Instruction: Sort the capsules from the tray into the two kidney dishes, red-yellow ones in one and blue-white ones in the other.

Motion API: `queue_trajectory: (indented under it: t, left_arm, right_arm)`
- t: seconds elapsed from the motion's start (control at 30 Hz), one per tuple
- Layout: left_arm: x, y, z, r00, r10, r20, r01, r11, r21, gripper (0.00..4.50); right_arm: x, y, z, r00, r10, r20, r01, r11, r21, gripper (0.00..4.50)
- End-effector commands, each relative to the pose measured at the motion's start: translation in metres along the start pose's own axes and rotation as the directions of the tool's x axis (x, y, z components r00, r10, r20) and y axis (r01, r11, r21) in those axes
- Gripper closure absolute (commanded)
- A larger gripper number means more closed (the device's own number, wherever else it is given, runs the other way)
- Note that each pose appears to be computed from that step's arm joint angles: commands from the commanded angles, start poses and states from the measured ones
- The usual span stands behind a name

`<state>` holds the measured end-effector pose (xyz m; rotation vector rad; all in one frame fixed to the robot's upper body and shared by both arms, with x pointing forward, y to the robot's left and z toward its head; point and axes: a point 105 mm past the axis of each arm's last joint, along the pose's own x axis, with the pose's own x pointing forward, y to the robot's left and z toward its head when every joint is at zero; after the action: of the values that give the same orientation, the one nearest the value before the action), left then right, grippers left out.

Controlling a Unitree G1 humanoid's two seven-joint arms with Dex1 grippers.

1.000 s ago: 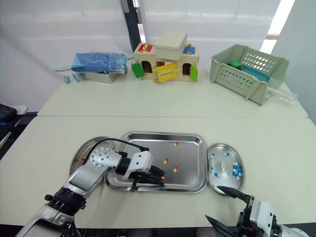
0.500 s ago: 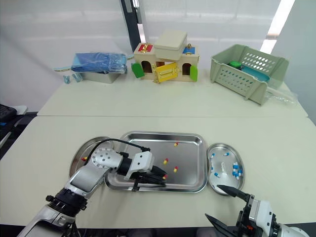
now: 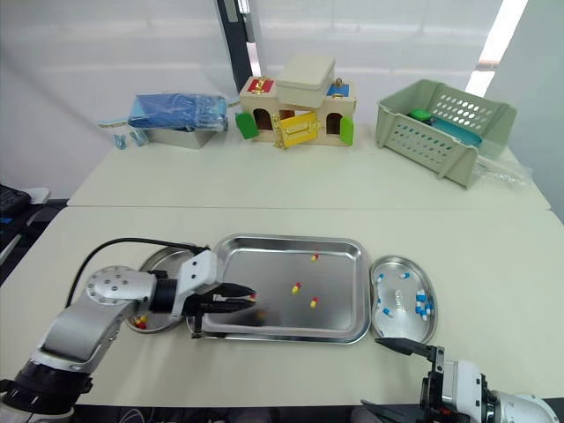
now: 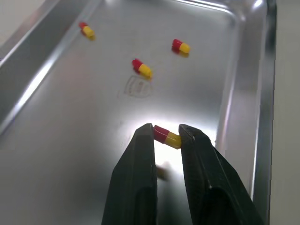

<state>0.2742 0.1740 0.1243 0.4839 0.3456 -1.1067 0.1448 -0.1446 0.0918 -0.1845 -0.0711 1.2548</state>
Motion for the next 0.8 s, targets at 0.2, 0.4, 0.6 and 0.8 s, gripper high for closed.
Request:
queue_trajectory:
  t: [0.2, 0.4, 0.6, 0.8]
  left_arm:
    - [-0.07, 0.037, -0.018, 0.923, 0.382, -0.052, -0.386, 0.913, -0.134, 4.06]
    - [-0.107, 0.046, -0.037, 0.835, 0.537, -0.117, -0.55, 0.816, -0.177, 4.06]
    - [-0.107, 0.045, -0.046, 0.813, 0.567, -0.131, -0.582, 0.788, -0.2, 4.06]
    - [-0.102, 0.044, -0.053, 0.82, 0.549, -0.159, -0.572, 0.793, -0.212, 3.71]
  right_arm:
    - [0.002, -0.01, 0.001, 0.998, 0.05, 0.039, -0.05, 0.999, 0.012, 0.0]
    - [0.002, -0.014, -0.002, 0.997, 0.059, 0.046, -0.061, 0.998, 0.032, 0.0]
    - [0.005, -0.016, -0.003, 0.997, 0.056, 0.057, -0.059, 0.998, 0.037, 0.0]
    - [0.007, -0.018, -0.004, 0.997, 0.046, 0.059, -0.047, 0.999, 0.027, 0.0]
